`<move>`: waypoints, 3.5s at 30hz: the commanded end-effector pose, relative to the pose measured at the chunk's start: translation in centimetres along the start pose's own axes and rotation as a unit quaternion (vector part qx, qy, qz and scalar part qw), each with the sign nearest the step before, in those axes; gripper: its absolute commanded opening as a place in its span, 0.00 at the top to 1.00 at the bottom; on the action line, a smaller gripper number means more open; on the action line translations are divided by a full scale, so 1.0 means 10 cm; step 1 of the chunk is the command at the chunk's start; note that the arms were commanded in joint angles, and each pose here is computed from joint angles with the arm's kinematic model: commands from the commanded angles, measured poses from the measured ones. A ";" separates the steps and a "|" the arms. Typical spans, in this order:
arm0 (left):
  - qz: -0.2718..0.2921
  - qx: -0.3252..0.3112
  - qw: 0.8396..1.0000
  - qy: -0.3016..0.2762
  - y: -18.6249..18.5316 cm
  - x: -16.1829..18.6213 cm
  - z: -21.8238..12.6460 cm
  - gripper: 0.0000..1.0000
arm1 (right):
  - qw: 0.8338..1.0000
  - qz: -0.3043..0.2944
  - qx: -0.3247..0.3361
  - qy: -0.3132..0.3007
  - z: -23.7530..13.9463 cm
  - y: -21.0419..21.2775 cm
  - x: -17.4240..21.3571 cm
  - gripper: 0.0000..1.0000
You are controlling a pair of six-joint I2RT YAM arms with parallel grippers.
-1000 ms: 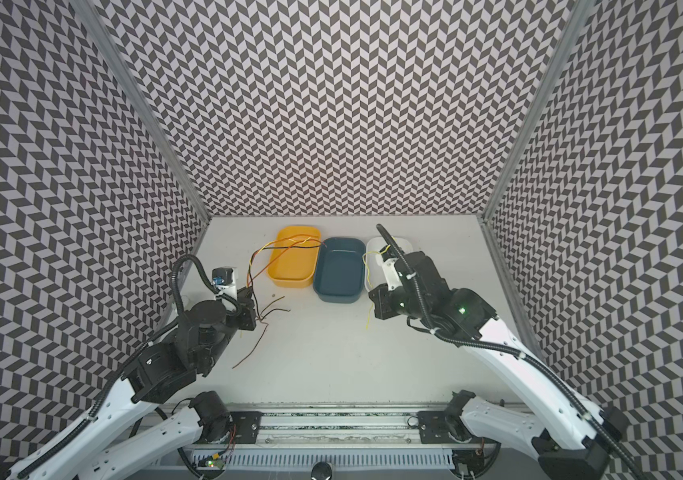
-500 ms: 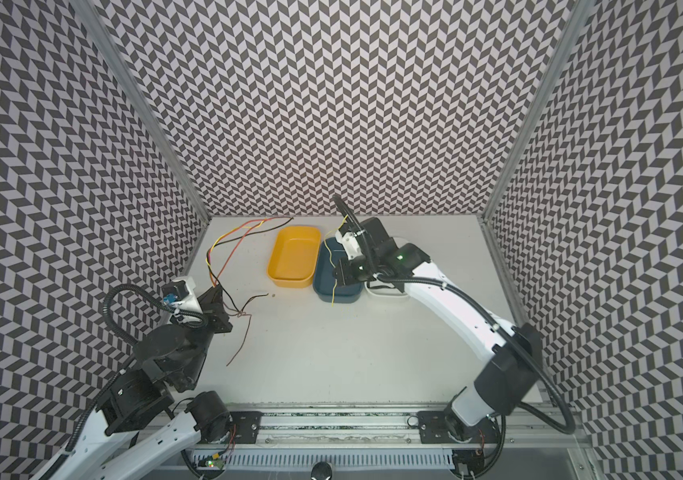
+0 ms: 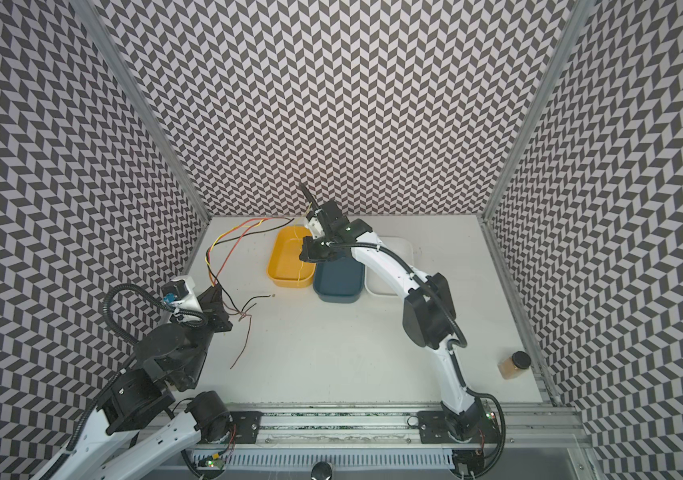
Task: Untangle the cables
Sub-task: 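Carry the yellow wire with the right gripper over the dark teal tray, then lower the yellow wire into the teal tray and open the right gripper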
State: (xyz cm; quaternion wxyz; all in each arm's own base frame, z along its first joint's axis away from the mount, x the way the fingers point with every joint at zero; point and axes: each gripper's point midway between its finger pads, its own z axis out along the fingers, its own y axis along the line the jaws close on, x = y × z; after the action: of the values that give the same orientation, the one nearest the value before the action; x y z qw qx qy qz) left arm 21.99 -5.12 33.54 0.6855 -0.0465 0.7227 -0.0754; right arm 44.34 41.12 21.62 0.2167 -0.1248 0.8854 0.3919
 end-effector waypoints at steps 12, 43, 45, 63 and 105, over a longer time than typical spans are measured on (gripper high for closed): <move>-0.010 -0.003 1.000 -0.014 0.02 -0.05 0.00 1.00 | 0.999 -0.002 0.039 -0.033 0.23 -0.18 -0.23 1.00; -0.005 0.012 1.000 -0.013 -0.02 -0.04 0.01 1.00 | 0.976 0.073 0.205 -0.001 0.11 -1.58 0.23 1.00; -0.004 0.013 1.000 -0.012 -0.03 -0.04 0.01 1.00 | 0.975 0.077 0.206 0.007 0.17 -1.65 0.30 1.00; -0.004 0.014 1.000 -0.016 -0.02 -0.05 0.00 1.00 | 0.968 0.089 0.230 0.041 0.31 -1.88 0.53 0.88; 0.001 0.015 1.000 -0.020 -0.03 -0.05 0.00 1.00 | 0.932 -0.003 0.359 0.057 -0.45 -1.61 0.34 0.27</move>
State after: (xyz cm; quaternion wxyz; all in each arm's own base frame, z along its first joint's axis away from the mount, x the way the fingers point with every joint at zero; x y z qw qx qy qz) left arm 22.11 -5.72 33.41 0.6899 -0.0257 0.7188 -0.0819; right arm 48.04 28.07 12.23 0.2174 -0.0395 0.9715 0.0856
